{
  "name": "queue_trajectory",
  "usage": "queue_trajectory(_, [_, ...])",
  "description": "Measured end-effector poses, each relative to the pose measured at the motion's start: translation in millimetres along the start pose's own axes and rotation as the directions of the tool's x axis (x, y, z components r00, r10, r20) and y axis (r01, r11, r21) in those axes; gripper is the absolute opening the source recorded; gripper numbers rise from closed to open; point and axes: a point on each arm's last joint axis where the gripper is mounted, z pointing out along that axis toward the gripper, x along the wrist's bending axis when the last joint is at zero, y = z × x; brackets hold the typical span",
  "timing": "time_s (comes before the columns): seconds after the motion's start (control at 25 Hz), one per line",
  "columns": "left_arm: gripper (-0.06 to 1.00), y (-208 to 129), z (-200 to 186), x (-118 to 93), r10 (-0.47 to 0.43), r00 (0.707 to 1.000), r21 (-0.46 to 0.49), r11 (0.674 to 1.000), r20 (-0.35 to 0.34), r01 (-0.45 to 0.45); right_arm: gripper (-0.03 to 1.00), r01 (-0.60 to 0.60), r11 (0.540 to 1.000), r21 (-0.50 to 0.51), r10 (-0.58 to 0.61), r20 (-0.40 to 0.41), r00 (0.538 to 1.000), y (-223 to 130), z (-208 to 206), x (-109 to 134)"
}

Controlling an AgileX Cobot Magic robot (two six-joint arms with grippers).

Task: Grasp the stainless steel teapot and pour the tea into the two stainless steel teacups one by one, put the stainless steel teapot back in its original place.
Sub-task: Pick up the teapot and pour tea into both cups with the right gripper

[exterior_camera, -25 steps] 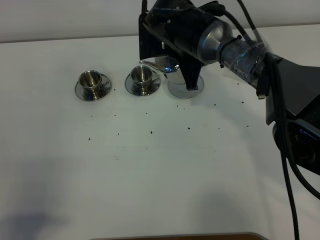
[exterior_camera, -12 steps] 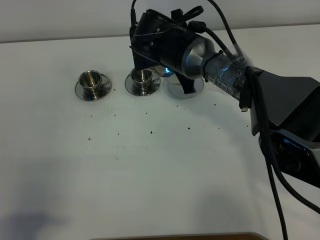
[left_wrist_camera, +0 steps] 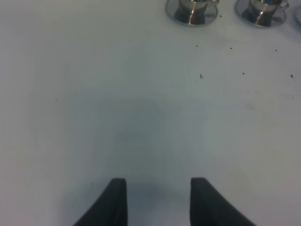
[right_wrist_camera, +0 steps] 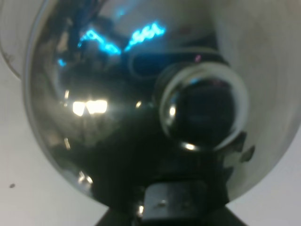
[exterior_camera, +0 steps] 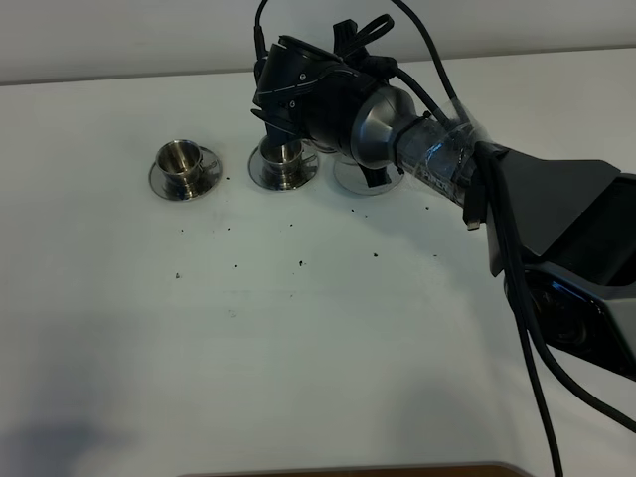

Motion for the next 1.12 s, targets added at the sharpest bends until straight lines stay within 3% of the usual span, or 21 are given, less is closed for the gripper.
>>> queue_trajectory(0.4, [0.38,0,0,0,0.000,1.000,0.000,1.000,0.000,0.000,0.19,0.030,0.999,0.034,-0.031,0.008,0.999,9,13,9])
queue_trajectory(1.12, [0.38,0,0,0,0.000,1.000,0.000,1.000,0.000,0.000,0.19,0.055,0.995,0.078,-0.060,0.071,0.996,5,13,3])
